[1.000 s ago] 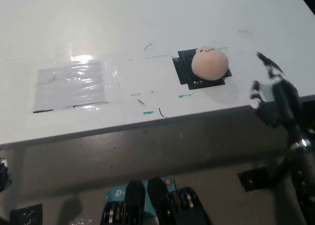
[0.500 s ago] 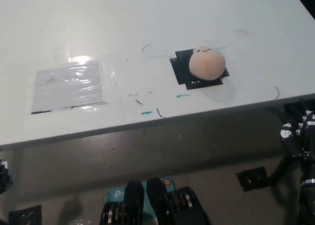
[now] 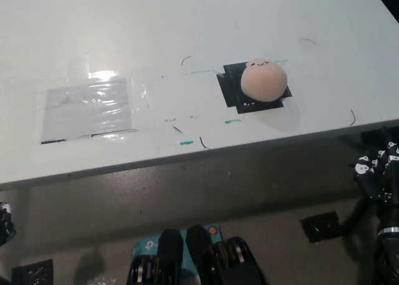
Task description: The robot uses its right hand to grab and squeeze a pink dumpling toy kept on the black mask on the desk
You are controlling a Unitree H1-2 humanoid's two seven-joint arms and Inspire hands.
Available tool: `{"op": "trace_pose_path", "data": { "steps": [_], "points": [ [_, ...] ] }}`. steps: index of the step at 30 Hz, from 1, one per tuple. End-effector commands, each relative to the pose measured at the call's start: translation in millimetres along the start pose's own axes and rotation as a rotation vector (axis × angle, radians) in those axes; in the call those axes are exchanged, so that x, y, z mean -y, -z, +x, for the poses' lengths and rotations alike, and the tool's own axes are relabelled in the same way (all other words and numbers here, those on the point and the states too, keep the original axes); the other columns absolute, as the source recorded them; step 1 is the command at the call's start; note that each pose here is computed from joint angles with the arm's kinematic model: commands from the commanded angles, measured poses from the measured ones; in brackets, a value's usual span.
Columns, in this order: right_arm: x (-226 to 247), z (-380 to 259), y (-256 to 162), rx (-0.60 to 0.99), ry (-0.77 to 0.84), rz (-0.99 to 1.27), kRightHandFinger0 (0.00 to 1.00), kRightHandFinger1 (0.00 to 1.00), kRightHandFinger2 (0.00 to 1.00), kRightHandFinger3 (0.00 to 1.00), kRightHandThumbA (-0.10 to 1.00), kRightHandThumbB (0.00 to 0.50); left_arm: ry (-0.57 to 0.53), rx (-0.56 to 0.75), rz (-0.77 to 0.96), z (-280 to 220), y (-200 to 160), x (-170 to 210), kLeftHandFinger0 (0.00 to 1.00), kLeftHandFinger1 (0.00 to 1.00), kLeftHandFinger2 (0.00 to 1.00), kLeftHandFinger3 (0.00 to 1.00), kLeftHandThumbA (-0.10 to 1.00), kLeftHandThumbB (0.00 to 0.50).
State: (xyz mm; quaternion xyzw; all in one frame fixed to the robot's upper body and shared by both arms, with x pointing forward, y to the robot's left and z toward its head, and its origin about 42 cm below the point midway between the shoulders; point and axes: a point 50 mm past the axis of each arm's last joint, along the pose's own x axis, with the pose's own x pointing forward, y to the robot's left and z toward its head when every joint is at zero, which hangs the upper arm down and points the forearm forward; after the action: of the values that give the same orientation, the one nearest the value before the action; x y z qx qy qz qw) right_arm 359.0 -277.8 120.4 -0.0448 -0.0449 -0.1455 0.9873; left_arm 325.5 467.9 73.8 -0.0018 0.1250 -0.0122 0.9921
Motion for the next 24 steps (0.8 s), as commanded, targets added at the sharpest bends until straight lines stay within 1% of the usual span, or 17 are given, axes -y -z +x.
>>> {"op": "trace_pose_path", "data": {
  "steps": [1, 3, 4, 11, 16, 21, 24],
  "points": [
    [1.4, 11.8, -12.8, 0.036, 0.022, 0.047, 0.29, 0.43, 0.67, 1.0, -0.1, 0.111, 0.024, 0.047, 0.016, -1.7, -10.1, -7.5, 0.0, 0.03, 0.12, 0.13, 1.0, 0.5],
    [2.4, 11.5, -12.2, 0.04, 0.016, 0.049, 0.33, 0.45, 0.68, 1.0, -0.1, 0.101, 0.02, 0.044, 0.017, -3.9, -9.4, -7.3, 0.0, 0.03, 0.12, 0.11, 1.0, 0.5],
    [2.6, 11.6, -12.2, 0.038, 0.02, 0.045, 0.33, 0.46, 0.68, 1.0, -0.1, 0.106, 0.016, 0.039, 0.023, -4.0, -9.8, -6.9, 0.0, 0.03, 0.11, 0.12, 1.0, 0.5],
    [3.6, 12.0, -11.7, 0.026, 0.023, 0.043, 0.3, 0.43, 0.68, 1.0, -0.1, 0.11, 0.017, 0.036, 0.022, -4.4, -8.6, -7.6, 0.0, 0.04, 0.13, 0.14, 1.0, 0.5],
    [3.8, 8.9, -9.6, 0.014, 0.019, 0.045, 0.32, 0.47, 0.71, 1.0, -0.1, 0.115, 0.012, 0.031, 0.024, -8.4, -6.7, -7.3, 0.0, 0.02, 0.1, 0.11, 1.0, 0.5],
    [3.6, 9.0, -8.7, 0.011, 0.006, 0.032, 0.29, 0.46, 0.72, 1.0, -0.1, 0.113, 0.008, 0.027, 0.021, -10.2, -3.9, -7.6, 0.0, 0.02, 0.09, 0.1, 1.0, 0.5],
    [4.3, 8.4, -7.8, 0.0, 0.002, 0.027, 0.3, 0.47, 0.72, 1.0, -0.1, 0.117, 0.013, 0.031, 0.015, -9.5, -2.9, -7.8, 0.0, 0.02, 0.09, 0.09, 0.99, 0.5]
  ]
}}
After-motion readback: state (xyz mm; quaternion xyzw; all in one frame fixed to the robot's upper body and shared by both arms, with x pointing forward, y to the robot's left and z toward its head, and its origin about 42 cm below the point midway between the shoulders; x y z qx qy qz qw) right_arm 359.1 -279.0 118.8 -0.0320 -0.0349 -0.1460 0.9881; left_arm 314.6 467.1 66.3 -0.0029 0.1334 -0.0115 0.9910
